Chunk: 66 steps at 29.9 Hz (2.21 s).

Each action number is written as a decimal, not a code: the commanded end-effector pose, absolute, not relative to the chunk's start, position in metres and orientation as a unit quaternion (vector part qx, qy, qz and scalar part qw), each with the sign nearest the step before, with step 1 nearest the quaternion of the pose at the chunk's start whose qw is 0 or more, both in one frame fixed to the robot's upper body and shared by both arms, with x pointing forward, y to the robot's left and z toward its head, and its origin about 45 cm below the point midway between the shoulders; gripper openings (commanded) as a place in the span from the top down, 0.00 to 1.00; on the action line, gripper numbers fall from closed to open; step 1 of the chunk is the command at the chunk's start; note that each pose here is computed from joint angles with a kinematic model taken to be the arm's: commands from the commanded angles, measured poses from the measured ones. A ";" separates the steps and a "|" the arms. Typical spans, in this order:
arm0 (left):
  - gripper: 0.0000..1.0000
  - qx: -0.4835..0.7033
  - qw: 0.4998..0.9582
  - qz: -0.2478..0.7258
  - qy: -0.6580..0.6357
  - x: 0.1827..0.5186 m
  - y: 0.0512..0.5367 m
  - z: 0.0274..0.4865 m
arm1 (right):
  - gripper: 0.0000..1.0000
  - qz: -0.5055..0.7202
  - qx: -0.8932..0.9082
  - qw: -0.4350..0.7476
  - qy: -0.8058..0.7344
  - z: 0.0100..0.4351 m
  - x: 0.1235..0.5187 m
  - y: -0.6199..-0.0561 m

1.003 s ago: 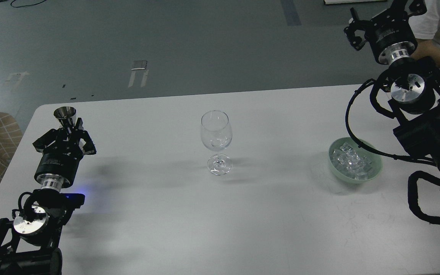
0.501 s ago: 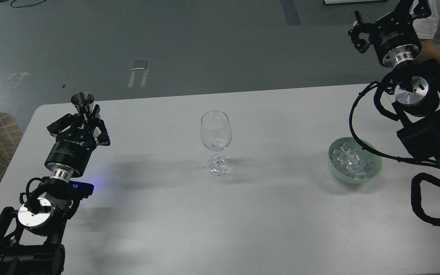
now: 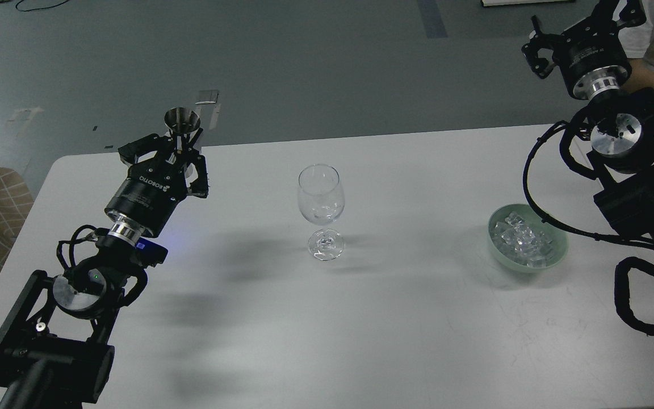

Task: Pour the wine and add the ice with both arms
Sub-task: 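Move the held jigger over the wine glass with the left gripper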

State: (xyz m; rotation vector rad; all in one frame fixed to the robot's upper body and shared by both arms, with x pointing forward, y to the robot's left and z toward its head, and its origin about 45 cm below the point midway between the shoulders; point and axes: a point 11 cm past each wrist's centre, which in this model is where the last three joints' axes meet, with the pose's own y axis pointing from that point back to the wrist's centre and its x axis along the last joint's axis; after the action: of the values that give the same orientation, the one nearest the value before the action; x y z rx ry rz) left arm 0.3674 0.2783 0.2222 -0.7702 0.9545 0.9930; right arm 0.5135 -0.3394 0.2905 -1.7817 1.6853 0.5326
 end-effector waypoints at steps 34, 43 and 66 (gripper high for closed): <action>0.83 -0.187 0.787 0.437 0.394 0.369 0.217 0.222 | 0.00 0.203 -0.671 0.307 0.644 0.282 0.508 -0.349; 0.83 -0.133 0.814 0.433 0.364 0.370 0.197 0.220 | 0.00 0.203 -0.671 0.308 0.644 0.282 0.508 -0.349; 0.83 -0.064 0.843 0.432 0.314 0.375 0.182 0.226 | 0.00 0.201 -0.669 0.306 0.647 0.280 0.505 -0.356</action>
State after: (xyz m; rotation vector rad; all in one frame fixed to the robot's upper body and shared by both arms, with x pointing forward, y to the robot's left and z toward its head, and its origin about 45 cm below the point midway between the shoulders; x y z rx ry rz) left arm 0.3764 0.1873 0.2299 -0.1946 0.7081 0.9114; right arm 0.5050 -0.3550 0.2804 -1.7704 1.7090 0.5318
